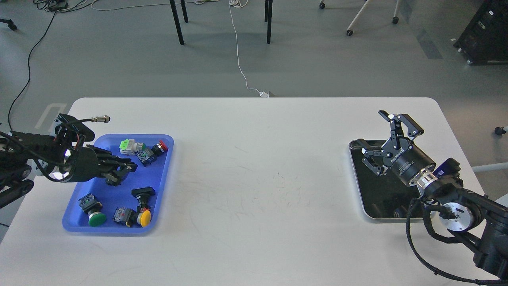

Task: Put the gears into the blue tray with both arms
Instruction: 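Lower the gear into the blue tray and open the left gripper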

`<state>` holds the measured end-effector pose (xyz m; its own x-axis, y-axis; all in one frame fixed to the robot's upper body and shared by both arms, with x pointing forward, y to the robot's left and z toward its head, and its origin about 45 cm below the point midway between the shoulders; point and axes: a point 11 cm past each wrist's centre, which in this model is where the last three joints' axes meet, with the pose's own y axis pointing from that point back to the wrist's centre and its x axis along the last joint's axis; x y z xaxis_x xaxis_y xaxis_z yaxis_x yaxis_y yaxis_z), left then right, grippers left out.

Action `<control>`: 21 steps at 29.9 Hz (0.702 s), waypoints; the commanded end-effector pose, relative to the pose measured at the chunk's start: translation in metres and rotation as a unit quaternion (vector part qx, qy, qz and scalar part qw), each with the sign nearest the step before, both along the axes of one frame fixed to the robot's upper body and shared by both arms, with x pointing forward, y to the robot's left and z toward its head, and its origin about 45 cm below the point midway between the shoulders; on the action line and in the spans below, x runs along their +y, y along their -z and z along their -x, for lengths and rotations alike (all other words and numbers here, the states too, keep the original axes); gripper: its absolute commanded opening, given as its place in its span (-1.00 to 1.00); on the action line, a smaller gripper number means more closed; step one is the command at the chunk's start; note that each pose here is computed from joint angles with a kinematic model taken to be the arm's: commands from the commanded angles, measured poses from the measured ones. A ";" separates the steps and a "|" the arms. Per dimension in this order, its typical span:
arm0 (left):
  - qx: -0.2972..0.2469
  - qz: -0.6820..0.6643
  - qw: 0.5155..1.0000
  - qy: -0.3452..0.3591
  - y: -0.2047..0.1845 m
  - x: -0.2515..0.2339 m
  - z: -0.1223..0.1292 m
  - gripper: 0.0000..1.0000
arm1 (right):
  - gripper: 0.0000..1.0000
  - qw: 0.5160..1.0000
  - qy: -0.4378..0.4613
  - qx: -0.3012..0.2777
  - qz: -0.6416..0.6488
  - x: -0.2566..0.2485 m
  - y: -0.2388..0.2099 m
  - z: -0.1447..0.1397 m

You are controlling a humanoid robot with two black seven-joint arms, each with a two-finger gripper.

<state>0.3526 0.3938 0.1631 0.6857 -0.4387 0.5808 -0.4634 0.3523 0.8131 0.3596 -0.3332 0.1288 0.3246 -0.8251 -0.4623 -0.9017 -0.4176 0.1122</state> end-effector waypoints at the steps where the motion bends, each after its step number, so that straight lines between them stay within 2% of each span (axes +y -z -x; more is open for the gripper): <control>1: 0.001 -0.010 1.000 -0.016 0.003 0.011 -0.002 -0.69 | 0.90 1.000 0.000 0.000 0.000 0.000 0.000 0.000; 12: -0.011 -0.013 0.999 -0.050 0.013 0.015 -0.021 -0.68 | 0.90 1.000 0.000 0.002 0.000 0.000 0.001 0.001; 21: -0.009 -0.031 0.997 -0.073 0.024 0.034 -0.018 -0.65 | 0.90 1.000 0.001 0.002 0.001 -0.002 0.001 0.002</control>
<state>0.3747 0.4230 0.1447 0.7284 -0.3712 0.5759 -0.5242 0.2392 0.8173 0.3581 -0.3344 0.1276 0.3214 -0.8263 -0.4625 -0.9020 -0.4159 0.1161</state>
